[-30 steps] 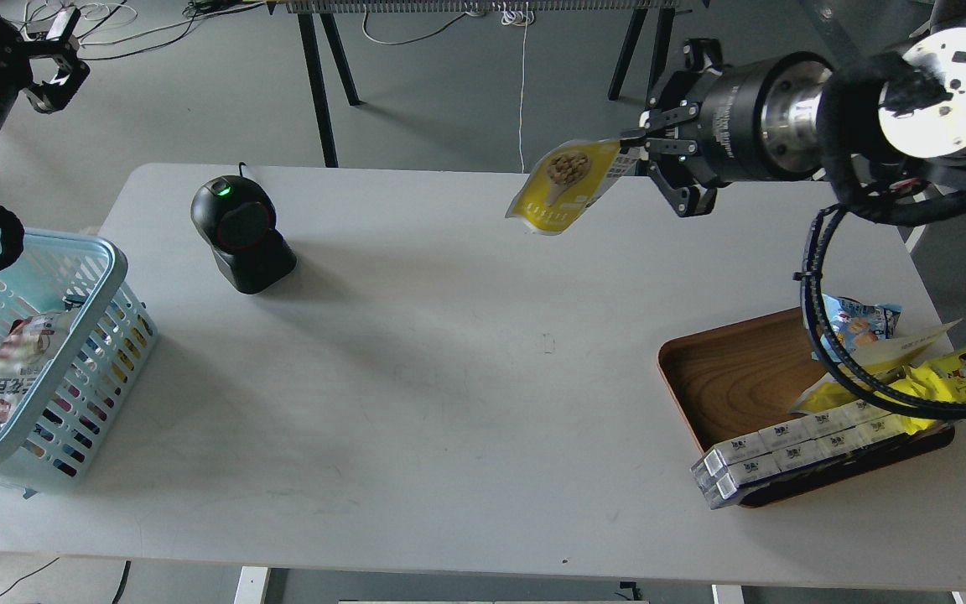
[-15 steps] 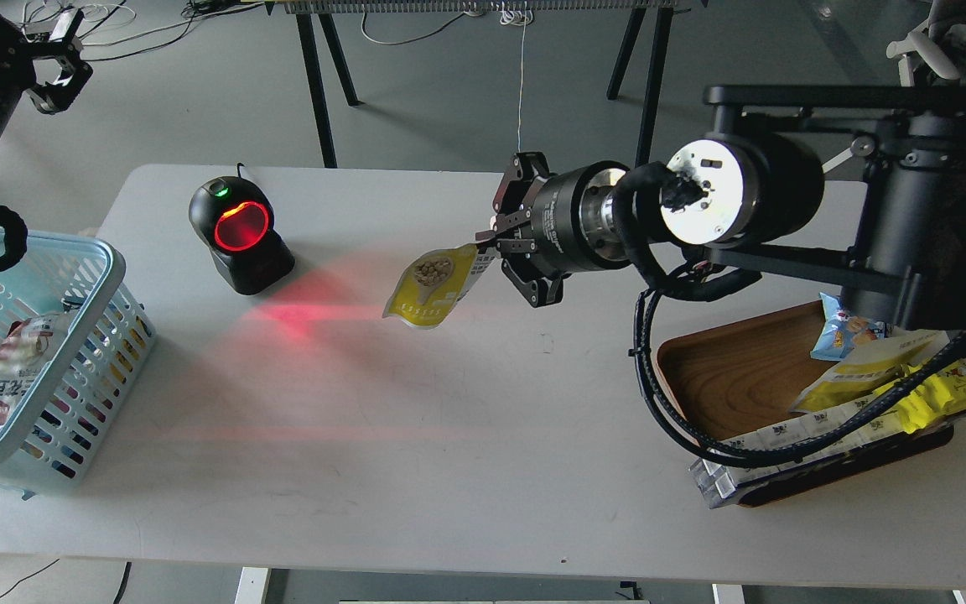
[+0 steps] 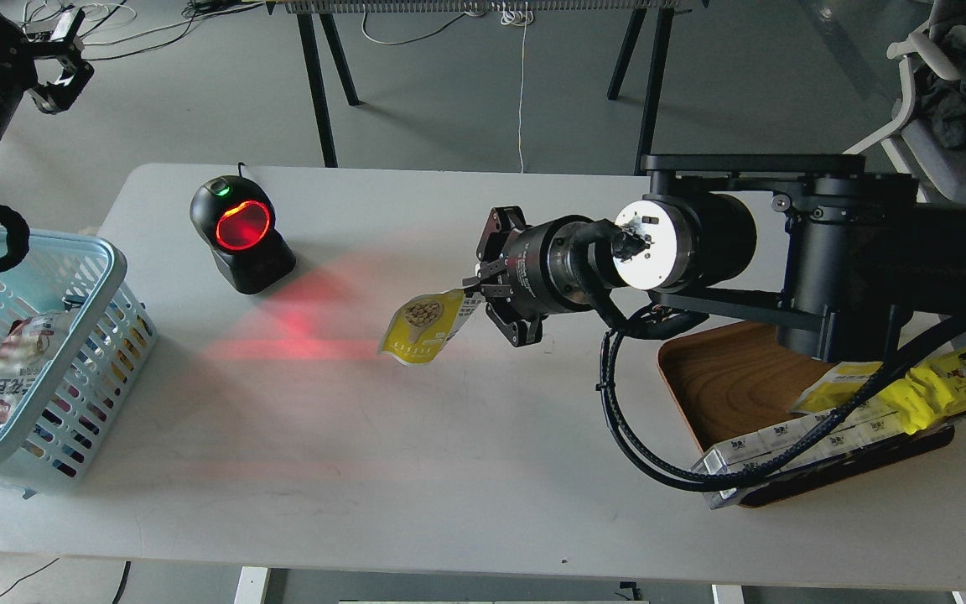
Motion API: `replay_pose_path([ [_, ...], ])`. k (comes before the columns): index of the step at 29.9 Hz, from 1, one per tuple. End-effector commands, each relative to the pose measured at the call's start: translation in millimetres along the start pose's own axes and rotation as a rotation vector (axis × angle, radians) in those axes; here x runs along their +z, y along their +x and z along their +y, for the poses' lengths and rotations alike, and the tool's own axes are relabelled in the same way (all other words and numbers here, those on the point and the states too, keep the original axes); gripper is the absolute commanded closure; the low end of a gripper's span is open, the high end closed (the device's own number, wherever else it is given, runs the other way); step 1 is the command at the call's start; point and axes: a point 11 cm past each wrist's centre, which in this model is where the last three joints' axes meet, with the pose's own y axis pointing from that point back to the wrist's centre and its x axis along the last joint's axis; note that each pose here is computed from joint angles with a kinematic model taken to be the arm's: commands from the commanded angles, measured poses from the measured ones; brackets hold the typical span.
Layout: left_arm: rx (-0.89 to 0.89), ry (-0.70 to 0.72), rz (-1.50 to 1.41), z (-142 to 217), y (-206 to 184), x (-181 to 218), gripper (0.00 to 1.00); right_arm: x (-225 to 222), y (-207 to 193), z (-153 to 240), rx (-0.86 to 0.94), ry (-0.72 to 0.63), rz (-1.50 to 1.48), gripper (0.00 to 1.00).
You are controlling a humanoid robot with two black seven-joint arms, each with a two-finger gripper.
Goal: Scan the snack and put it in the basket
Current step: 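Carry the packet toward the scanner and lower it onto the table, then open the right gripper, release the packet, and withdraw the right arm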
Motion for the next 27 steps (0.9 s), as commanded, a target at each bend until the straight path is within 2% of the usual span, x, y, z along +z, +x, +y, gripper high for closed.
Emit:
replay_pose_path([
  [1,0.000,0.001,0.000,0,0,0,0.00,11,3,-9,0.031,-0.034,0.028,1.00],
  [11,0.000,0.001,0.000,0,0,0,0.00,19,13,-16,0.072,-0.059,0.043,0.99],
  [15,0.000,0.000,-0.001,0,0,0,0.00,17,12,-15,0.073,-0.054,0.047,0.81],
  [17,0.000,-0.001,0.000,0,0,0,0.00,15,12,-15,0.073,-0.048,0.051,0.67],
  [22,0.001,0.002,-0.002,0,0,0,0.00,10,11,-12,0.077,-0.034,0.061,0.45],
  [25,0.003,-0.001,-0.004,1,1,2,0.00,6,12,-10,0.081,-0.022,0.065,0.25],
  [26,0.003,-0.001,-0.004,1,1,2,0.00,6,12,-9,0.079,-0.020,0.065,0.08],
  [27,0.003,-0.001,-0.004,1,1,2,0.00,5,12,-9,0.081,-0.016,0.071,0.00],
])
